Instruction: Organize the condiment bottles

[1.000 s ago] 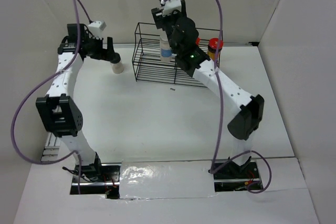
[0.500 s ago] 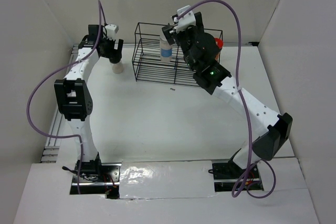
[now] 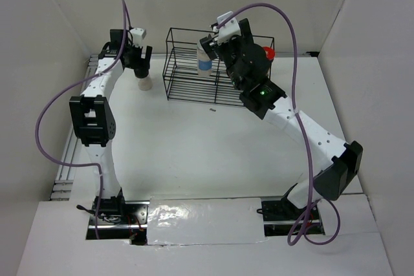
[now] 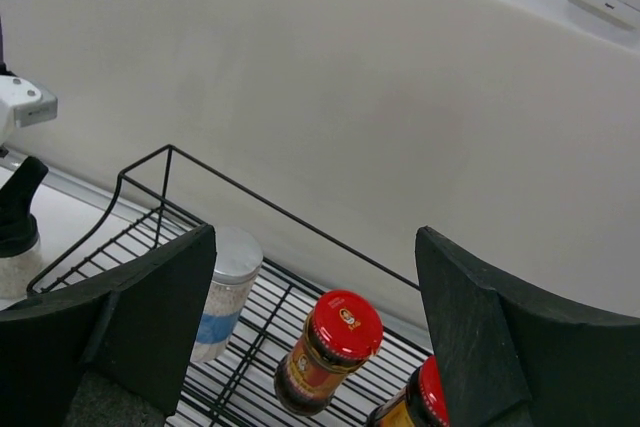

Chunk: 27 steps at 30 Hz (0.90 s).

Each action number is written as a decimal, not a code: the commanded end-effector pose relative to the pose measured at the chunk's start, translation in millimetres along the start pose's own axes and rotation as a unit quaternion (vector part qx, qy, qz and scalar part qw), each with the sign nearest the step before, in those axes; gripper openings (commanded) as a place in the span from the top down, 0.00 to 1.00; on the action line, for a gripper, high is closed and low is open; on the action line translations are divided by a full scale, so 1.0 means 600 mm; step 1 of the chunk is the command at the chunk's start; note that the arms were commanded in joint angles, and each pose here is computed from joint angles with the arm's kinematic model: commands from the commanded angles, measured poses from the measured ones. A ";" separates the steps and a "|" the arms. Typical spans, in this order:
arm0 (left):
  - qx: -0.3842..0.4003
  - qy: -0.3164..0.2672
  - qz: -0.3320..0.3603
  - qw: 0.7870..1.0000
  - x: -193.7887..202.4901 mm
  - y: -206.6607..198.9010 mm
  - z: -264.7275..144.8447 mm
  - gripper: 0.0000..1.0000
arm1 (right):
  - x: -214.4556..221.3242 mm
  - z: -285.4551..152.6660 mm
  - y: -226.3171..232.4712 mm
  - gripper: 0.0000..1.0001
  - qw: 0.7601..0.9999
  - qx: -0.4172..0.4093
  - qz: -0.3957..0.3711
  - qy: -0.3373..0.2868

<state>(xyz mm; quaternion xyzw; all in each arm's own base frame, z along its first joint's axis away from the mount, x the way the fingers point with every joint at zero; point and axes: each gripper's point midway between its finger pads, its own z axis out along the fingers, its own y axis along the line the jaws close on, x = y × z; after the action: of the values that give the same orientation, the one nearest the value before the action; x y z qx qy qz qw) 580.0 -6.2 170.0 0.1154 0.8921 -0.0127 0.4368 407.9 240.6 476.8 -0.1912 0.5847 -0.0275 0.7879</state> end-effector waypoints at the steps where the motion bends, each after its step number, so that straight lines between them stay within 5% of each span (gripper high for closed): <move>1: -0.006 0.000 0.003 1.000 -0.006 0.009 0.017 0.01 | -0.032 -0.020 -0.026 0.13 1.000 0.006 0.000 -0.017; 17: 0.000 0.036 0.000 0.999 0.046 0.012 0.072 0.04 | -0.031 -0.028 -0.029 0.10 1.000 0.000 -0.012 -0.014; 27: 0.000 0.030 0.006 1.000 0.041 0.016 0.068 0.57 | -0.028 -0.026 -0.029 0.10 1.000 0.001 -0.020 -0.012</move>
<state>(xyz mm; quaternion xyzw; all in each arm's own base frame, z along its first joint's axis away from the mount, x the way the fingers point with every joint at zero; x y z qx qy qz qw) 588.2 -3.9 111.8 0.1136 0.9153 -0.0168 0.3860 402.2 237.6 476.5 -0.2125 0.5846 -0.0372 0.7821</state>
